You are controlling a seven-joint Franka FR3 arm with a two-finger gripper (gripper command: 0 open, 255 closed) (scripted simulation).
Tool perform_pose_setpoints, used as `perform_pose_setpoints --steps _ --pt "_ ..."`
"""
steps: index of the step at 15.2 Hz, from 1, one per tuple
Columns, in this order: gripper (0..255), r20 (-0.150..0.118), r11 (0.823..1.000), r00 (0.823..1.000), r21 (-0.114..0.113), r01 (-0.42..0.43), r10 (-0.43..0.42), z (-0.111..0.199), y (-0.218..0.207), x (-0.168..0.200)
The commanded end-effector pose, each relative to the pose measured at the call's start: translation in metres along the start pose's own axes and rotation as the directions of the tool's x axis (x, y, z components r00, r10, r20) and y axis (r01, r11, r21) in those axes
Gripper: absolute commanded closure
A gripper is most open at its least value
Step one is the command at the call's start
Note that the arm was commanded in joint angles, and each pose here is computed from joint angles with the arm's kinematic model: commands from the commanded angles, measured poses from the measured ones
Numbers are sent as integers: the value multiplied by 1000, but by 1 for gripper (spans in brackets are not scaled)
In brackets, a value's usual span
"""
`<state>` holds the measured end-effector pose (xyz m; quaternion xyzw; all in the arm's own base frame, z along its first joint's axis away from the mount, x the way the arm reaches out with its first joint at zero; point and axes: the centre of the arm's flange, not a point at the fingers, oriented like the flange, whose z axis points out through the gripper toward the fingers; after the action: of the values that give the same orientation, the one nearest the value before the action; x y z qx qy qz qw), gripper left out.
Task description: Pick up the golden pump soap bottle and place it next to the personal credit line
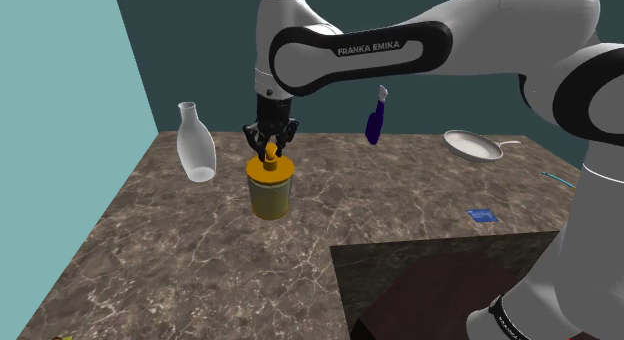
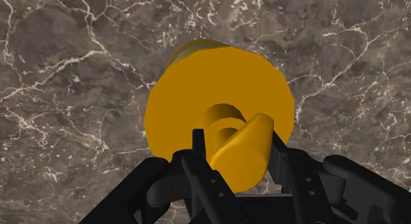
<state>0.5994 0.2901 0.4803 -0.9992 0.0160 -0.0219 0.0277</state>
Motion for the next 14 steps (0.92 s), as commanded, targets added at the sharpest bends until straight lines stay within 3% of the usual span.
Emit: perform_pose_setpoints --steps 1,12,14 --pt "255 -1 1000 1000 0 0 0 -10 0 1" --pt "255 -1 1000 1000 0 0 0 -64 -3 3" --pt "255 -1 1000 1000 0 0 0 -72 17 -11"
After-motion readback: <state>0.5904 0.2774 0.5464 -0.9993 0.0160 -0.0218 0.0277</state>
